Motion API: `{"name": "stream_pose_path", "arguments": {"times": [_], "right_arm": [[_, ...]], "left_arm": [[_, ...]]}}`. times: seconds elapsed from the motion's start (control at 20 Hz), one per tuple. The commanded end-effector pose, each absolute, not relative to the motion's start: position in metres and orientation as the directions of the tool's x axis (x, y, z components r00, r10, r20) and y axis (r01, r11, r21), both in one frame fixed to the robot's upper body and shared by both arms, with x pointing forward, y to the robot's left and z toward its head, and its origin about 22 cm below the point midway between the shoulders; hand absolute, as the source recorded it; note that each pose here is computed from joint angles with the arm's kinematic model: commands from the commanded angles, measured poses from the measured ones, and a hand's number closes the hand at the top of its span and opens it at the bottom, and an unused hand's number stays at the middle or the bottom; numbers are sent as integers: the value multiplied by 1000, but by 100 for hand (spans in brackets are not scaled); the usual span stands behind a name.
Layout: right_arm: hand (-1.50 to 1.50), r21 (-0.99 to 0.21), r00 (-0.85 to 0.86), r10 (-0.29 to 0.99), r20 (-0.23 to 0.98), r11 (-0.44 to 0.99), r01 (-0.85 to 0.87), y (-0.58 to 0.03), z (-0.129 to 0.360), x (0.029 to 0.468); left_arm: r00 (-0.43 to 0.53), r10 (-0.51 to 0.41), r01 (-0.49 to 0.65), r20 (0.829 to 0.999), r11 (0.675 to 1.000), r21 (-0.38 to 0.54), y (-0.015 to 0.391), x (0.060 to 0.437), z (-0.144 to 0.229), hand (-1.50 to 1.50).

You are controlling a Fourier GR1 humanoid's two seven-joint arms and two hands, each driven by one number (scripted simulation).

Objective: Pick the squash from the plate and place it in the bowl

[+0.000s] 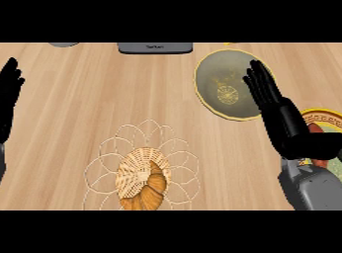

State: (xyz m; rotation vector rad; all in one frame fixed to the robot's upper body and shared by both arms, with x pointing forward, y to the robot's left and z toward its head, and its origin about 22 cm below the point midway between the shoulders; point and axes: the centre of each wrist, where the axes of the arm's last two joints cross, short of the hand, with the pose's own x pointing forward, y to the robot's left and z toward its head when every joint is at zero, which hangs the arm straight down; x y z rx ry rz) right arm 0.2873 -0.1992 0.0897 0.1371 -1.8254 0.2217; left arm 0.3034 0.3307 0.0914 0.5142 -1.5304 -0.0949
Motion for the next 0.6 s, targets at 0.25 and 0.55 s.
{"name": "stream_pose_path", "arguments": {"times": [0.25, 0.55], "right_arm": [[150, -145, -46, 187, 981, 871, 469, -377, 53, 253], [-150, -473, 1, 586, 810, 654, 590, -406, -8, 204]], "left_arm": [[93, -231, -45, 969, 971, 235, 305, 295, 70, 0], [141, -174, 99, 975, 982, 161, 294, 289, 66, 0]]}}
